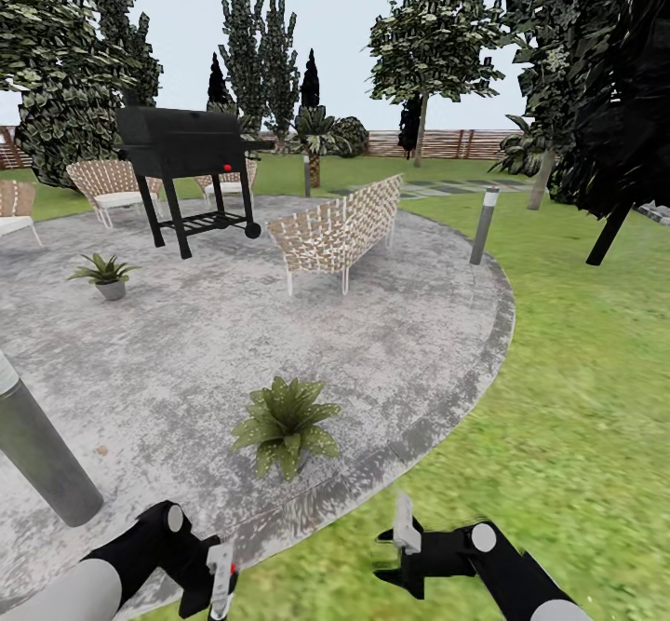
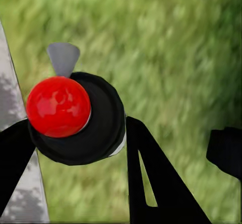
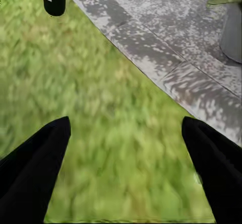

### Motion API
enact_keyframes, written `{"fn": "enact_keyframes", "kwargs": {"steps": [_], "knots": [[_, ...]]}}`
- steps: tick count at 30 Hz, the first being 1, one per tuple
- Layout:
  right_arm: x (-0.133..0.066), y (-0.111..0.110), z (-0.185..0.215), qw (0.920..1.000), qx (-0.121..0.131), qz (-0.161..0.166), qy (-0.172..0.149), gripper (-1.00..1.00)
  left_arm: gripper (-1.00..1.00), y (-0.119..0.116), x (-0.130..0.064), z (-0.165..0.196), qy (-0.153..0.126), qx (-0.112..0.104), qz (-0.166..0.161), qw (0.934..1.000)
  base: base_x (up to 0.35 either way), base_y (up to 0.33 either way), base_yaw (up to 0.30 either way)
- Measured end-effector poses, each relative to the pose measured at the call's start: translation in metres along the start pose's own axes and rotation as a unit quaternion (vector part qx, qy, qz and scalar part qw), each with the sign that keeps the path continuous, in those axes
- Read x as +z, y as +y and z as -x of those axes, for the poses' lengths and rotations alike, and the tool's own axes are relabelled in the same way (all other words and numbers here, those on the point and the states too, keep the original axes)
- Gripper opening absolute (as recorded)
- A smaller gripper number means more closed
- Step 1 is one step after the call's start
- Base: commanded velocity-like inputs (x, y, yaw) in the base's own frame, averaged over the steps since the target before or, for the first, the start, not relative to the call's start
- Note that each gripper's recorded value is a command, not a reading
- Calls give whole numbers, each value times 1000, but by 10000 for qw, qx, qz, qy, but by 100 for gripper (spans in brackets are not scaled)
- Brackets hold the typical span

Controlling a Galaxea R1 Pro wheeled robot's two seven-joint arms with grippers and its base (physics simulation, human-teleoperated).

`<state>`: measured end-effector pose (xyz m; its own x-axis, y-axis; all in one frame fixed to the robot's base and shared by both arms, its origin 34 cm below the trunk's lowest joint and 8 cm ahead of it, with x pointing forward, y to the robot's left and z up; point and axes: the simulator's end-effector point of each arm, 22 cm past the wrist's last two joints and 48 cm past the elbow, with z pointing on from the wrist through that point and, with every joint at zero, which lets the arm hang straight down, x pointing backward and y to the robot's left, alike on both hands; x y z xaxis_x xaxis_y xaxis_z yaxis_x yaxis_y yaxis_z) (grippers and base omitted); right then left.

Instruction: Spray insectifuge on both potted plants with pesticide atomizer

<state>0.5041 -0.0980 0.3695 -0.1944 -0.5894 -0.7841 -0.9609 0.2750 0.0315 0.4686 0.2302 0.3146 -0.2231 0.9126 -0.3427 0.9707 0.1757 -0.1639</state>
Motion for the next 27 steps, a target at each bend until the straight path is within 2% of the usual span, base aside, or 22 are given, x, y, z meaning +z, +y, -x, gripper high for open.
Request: {"fn": "enact_keyframes", "kwargs": {"steps": [5,7,8,10,12,14,16,17,18,19,21,22,23,24,26,27], "knots": [[-9,0,-24,9997,179,-63,172,100,-100,-6,4,-8,-15,-126,17,9999,0,0,0],[-8,-5,-40,9984,351,-337,272,100,-100,-5,7,-1,-167,-226,78,9996,0,0,0],[-7,-8,-57,9957,555,-624,399,100,-100,-1,8,7,-361,-366,191,9985,0,0,0],[-9,-11,-95,9853,948,-1238,691,100,-100,11,9,20,-764,-738,524,9930,0,0,0],[-11,-8,-119,9762,1160,-1616,866,100,-100,8,20,16,-951,-1207,683,9858,0,0,0],[-21,-23,-132,9589,1369,-2351,810,100,-100,13,32,25,-1235,-1654,1027,9731,0,0,0],[-34,-39,-137,9403,1571,-2942,674,100,-100,19,40,29,-1356,-1884,1376,9629,0,0,0],[-46,-40,-147,9204,1838,-3406,553,100,-100,26,46,26,-1373,-2224,1755,9492,0,0,0],[-54,-38,-155,9064,2010,-3685,468,100,-100,31,49,24,-1412,-2516,2028,9358,0,0,0],[-59,-36,-159,8987,2090,-3833,419,100,-100,32,51,21,-1443,-2713,2176,9264,0,0,0],[-70,-31,-169,8807,2213,-4171,374,100,-100,31,53,10,-1584,-3279,2535,8962,0,0,0],[-74,-31,-172,8745,2241,-4284,388,100,-100,33,51,5,-1644,-3467,2672,8840,0,0,0],[-82,-32,-178,8613,2286,-4517,433,100,-100,35,48,-9,-1727,-3788,2948,8601,0,0,0],[-89,-31,-184,8506,2319,-4694,492,100,-100,33,46,-21,-1775,-3999,3149,8423,0,0,0],[-98,-30,-191,8384,2329,-4897,561,100,-100,34,40,-33,-1846,-4215,3430,8189,0,0,0],[-102,-30,-193,8328,2330,-4988,581,100,-100,37,35,-43,-1855,-4343,3627,8034,0,0,0]]}}
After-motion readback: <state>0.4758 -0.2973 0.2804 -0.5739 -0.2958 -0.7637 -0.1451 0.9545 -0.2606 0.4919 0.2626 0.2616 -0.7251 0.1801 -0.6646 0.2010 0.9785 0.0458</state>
